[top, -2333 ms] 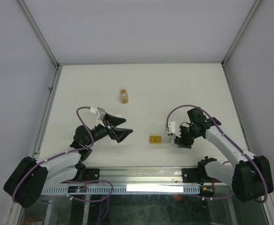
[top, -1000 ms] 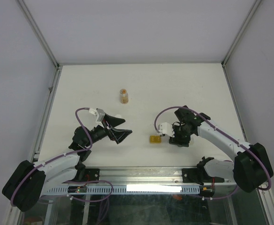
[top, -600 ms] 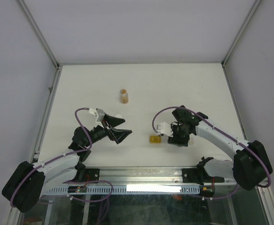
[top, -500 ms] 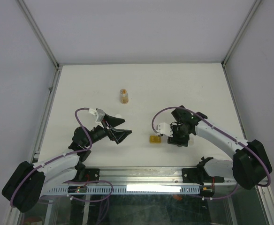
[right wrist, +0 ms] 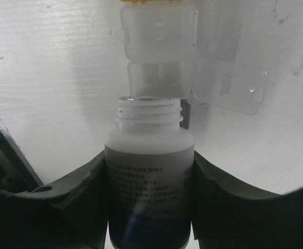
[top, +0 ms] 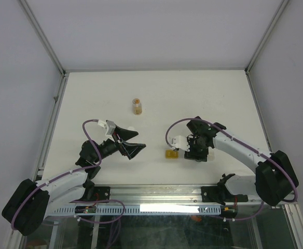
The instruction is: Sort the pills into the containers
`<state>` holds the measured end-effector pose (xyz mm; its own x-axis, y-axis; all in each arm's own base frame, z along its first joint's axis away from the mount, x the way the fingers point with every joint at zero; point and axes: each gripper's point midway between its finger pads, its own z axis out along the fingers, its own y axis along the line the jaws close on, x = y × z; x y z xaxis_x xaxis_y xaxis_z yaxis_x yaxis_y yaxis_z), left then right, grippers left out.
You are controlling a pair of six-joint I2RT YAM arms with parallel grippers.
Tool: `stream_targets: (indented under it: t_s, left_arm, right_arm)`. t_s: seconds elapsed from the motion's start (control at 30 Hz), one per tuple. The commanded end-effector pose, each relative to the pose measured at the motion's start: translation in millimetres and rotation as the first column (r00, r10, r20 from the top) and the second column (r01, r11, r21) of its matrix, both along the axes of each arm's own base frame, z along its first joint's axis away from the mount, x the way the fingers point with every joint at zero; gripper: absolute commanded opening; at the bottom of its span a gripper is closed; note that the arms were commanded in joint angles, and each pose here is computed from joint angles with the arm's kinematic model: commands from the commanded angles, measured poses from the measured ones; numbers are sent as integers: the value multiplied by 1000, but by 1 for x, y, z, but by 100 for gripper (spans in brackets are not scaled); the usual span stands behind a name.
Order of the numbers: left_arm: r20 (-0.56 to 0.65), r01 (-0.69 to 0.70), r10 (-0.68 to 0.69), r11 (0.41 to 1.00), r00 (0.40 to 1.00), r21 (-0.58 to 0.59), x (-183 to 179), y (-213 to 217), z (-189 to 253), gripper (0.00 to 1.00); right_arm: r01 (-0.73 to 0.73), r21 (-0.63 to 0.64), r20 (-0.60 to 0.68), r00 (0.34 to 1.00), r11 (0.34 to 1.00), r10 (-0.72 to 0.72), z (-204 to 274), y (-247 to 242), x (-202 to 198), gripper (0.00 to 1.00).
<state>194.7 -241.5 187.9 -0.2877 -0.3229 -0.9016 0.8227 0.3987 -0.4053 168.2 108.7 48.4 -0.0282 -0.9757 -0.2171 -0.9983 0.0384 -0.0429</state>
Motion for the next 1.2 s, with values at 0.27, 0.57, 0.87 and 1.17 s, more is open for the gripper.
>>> stream_targets:
  t_s: [0.27,0.57,0.87,1.17]
  left_arm:
    - [55,0,0,1000,998,-9,-2,0,8,99]
    - [57,3,-2,1000,998,-9,-3,0,9,99]
    - [59,3,-3,1000,998,-9,-3,0,9,99]
    - [58,4,-3,1000,998,-8,-3,0,9,99]
  right_arm:
    - [6,-28,42,999,1000,-5,14,6,13,0]
    - [2,-64,37,999,998,0,15,5,12,0]
    - [-1,-88,34,999,996,4,15,5,12,0]
    - [-9,-109,33,999,994,13,15,6,13,0]
